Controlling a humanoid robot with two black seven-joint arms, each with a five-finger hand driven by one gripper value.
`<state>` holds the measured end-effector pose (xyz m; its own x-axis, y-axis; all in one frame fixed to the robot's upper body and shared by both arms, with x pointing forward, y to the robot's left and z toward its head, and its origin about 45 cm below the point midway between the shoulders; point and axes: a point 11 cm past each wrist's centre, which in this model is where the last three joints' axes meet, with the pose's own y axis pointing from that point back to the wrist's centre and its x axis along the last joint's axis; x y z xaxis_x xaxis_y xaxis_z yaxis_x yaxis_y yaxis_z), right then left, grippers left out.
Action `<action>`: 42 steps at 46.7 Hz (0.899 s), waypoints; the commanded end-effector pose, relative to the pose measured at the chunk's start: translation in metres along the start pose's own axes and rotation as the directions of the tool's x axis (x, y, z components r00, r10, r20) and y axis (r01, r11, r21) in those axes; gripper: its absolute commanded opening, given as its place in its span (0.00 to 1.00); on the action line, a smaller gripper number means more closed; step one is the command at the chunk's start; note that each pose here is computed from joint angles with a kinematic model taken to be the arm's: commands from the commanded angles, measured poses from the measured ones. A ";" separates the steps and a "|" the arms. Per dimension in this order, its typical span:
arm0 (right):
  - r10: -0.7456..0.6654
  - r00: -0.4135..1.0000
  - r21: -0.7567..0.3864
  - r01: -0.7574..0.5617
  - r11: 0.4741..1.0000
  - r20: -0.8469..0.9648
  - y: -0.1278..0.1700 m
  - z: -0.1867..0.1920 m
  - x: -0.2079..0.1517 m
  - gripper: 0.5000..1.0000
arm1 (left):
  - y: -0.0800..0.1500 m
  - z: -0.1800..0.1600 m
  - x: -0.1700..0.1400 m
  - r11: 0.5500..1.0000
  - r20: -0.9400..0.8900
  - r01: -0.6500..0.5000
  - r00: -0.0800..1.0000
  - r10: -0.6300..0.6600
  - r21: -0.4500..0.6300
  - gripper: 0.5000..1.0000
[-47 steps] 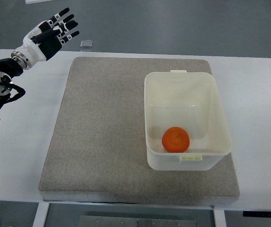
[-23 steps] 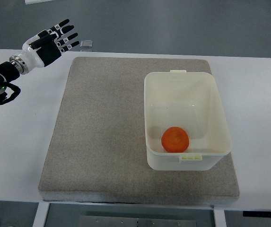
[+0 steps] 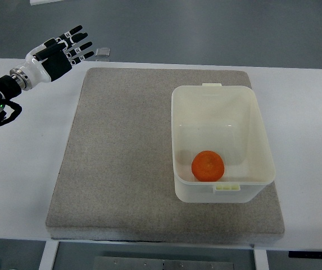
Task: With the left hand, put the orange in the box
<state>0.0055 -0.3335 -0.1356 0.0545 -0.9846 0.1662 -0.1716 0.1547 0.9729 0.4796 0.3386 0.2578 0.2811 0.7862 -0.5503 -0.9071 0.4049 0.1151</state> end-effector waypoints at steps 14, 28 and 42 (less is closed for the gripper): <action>0.000 1.000 0.000 0.000 1.000 0.000 0.000 0.000 0.000 0.86 | -0.007 -0.014 -0.008 1.000 -0.019 0.021 1.000 -0.021 0.017 0.99; 0.000 1.000 0.000 0.000 1.000 0.000 0.000 0.000 0.000 0.86 | -0.008 -0.014 -0.010 0.999 -0.017 0.028 0.999 -0.028 0.016 0.99; -0.007 1.000 0.000 0.007 1.000 0.004 0.000 0.000 -0.002 0.86 | -0.007 -0.016 -0.011 0.999 -0.017 0.045 0.999 -0.045 0.019 0.99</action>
<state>0.0053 -0.3322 -0.1358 0.0504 -0.9860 0.1588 -0.1710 0.1482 0.9741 0.4788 0.3199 0.2505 0.3133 0.7606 -0.5686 -0.8887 0.4458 0.1067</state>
